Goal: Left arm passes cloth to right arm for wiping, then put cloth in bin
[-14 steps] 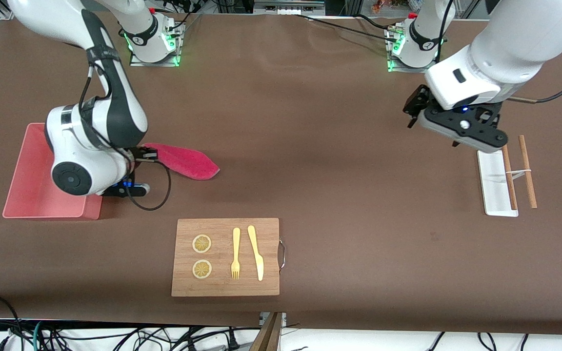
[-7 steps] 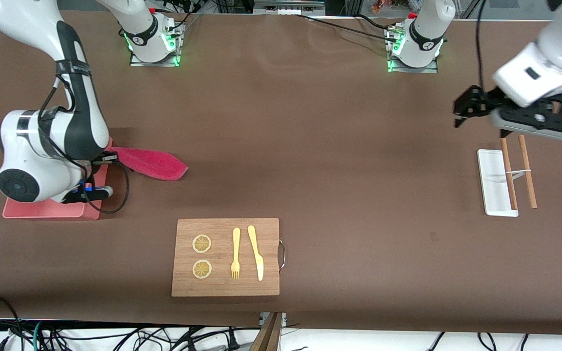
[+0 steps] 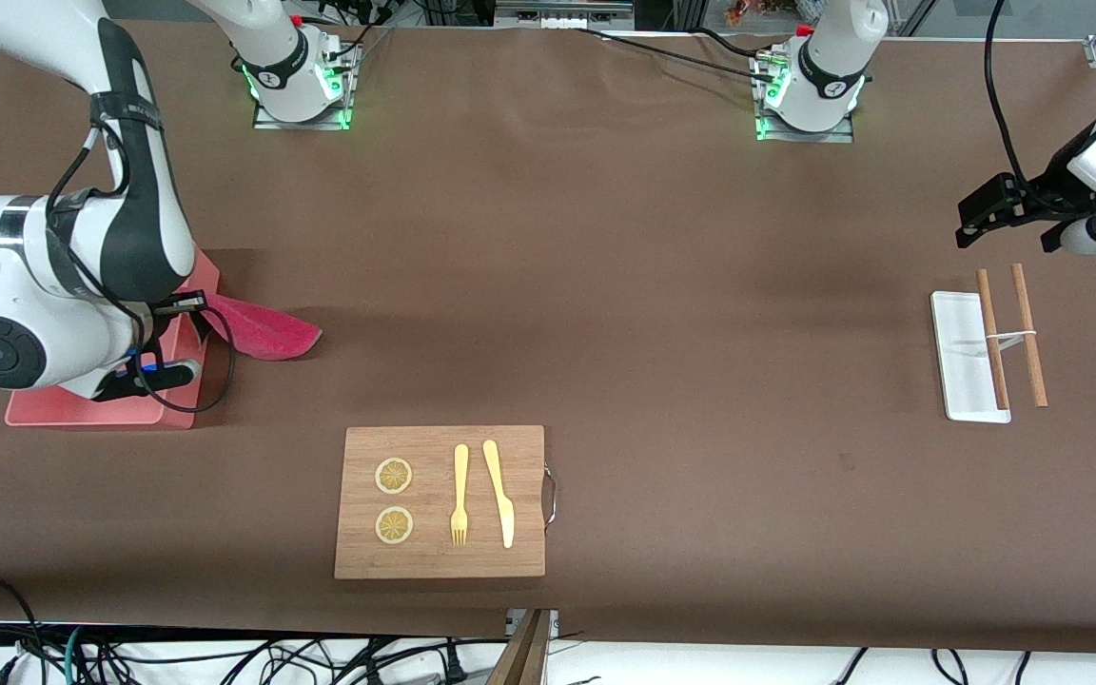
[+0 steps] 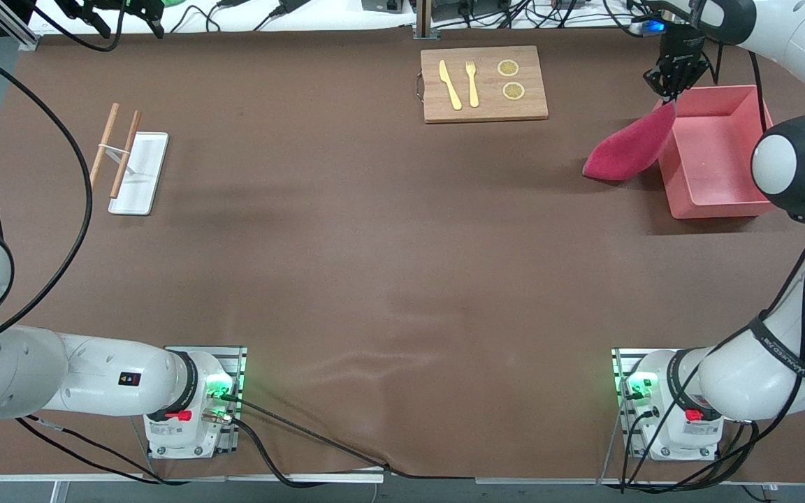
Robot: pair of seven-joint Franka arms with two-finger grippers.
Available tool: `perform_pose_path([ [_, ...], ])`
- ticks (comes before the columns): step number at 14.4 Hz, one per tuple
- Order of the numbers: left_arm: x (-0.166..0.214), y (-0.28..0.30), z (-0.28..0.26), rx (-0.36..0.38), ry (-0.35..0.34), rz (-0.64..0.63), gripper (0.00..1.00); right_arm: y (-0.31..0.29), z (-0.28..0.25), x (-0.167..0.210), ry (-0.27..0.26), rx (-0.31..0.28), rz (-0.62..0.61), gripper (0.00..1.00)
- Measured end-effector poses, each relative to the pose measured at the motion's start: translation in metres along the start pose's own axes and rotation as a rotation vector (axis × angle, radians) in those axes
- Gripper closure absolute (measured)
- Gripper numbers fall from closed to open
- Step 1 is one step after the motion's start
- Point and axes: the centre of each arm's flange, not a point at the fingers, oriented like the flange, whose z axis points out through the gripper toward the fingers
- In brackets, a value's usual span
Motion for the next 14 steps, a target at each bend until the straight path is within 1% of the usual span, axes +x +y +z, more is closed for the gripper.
perform_pose_path([
  [2, -0.005, -0.003, 0.000, -0.001, 0.004, -0.015, 0.00, -0.024, 0.008, 0.014, 0.008, -0.006, 0.012, 0.98],
  [5, -0.008, 0.020, 0.002, 0.015, 0.001, 0.021, 0.00, -0.065, 0.034, 0.046, 0.033, 0.029, 0.041, 0.98],
  [7, -0.009, 0.031, 0.005, 0.037, -0.001, 0.037, 0.00, -0.093, 0.049, 0.063, 0.050, 0.068, 0.085, 0.98],
  [9, -0.009, 0.028, 0.008, 0.040, -0.006, 0.032, 0.00, -0.131, 0.058, 0.075, 0.072, 0.100, 0.151, 0.98],
  [12, -0.007, 0.021, 0.011, 0.040, -0.009, 0.018, 0.00, -0.204, 0.063, 0.082, 0.111, 0.161, 0.252, 0.98],
  [14, -0.006, 0.021, 0.012, 0.040, -0.011, 0.019, 0.00, -0.251, 0.062, 0.080, 0.141, 0.189, 0.305, 0.98],
])
